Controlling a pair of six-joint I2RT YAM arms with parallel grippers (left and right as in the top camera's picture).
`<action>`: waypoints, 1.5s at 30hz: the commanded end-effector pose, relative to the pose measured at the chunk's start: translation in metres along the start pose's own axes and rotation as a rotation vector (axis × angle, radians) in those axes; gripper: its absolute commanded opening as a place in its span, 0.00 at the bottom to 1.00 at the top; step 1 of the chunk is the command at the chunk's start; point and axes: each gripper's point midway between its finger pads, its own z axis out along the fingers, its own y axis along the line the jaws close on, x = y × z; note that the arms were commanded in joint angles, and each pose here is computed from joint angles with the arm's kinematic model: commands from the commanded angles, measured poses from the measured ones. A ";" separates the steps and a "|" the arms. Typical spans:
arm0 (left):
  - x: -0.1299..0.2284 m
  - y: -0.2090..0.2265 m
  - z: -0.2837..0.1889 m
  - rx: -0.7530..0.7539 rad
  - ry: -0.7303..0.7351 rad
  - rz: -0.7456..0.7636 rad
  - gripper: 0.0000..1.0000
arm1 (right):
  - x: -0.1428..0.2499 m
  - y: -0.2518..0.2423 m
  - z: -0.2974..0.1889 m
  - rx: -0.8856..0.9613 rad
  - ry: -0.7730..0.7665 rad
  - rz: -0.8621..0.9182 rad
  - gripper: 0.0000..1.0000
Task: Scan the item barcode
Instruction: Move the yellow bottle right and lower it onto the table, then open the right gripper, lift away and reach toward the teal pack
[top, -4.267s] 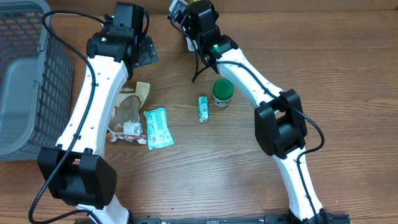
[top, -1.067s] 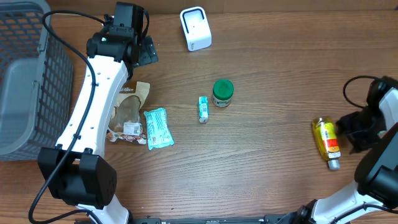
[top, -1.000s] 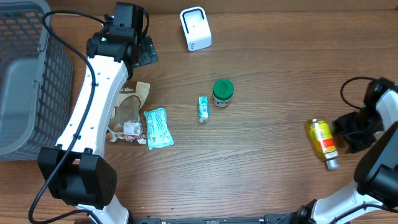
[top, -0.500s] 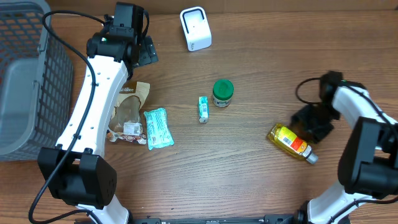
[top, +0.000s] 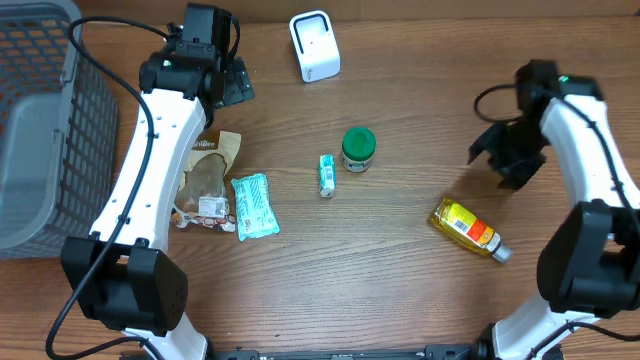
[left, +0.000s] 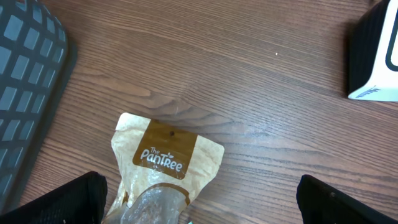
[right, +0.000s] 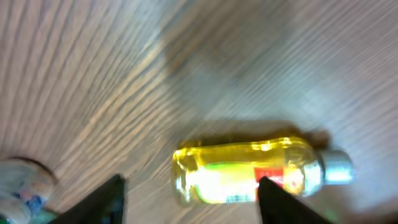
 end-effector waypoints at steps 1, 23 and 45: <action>-0.008 0.001 -0.009 0.000 -0.034 0.005 0.99 | 0.009 -0.015 -0.009 0.043 0.026 0.142 0.46; -0.008 0.001 -0.009 0.000 -0.034 0.005 0.99 | 0.133 -0.046 0.063 0.389 0.239 -0.087 0.04; -0.008 0.001 -0.009 0.000 -0.034 0.005 1.00 | 0.024 -0.015 0.058 0.402 -0.299 -0.268 0.24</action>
